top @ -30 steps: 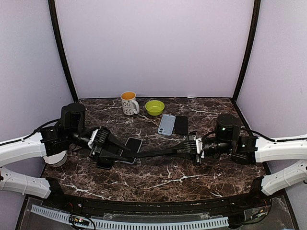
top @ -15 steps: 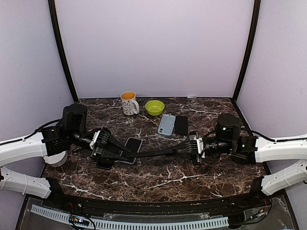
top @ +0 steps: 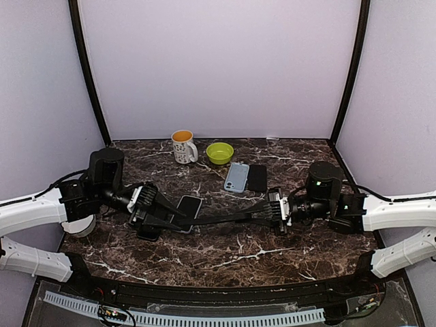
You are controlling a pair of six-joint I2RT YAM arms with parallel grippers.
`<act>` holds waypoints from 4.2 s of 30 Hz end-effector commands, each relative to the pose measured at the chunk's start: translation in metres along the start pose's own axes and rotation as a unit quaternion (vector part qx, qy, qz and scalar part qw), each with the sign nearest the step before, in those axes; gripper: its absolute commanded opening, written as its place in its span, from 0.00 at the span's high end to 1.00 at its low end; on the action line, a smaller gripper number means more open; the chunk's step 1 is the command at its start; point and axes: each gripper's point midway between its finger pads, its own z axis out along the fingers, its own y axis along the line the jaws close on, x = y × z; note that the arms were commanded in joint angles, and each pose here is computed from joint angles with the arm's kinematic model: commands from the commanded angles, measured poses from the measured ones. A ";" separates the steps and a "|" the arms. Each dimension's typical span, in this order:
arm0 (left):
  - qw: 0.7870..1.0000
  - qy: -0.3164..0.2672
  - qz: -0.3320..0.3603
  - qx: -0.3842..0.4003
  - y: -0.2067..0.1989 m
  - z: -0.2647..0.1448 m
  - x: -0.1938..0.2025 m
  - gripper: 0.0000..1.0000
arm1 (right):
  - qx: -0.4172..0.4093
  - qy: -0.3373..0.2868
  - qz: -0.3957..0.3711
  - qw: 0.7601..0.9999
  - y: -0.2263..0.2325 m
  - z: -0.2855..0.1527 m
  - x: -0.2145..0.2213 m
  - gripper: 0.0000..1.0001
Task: Take the phone out of the phone case
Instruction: Remove the top left corner of the phone case, then remove the bottom left corner of the phone case.
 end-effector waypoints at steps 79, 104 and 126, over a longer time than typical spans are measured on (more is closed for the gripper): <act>0.989 0.041 -0.047 0.137 -0.060 0.016 0.018 0.60 | -0.020 0.040 -0.197 0.979 0.031 0.031 -0.025 1.00; 0.979 -0.037 0.150 -0.135 0.005 -0.033 -0.051 0.30 | 0.188 -0.091 0.004 0.978 -0.021 -0.036 -0.065 1.00; 0.990 -0.097 0.099 -0.019 -0.020 -0.031 -0.055 0.36 | 0.062 -0.191 0.040 0.979 -0.025 -0.015 -0.102 1.00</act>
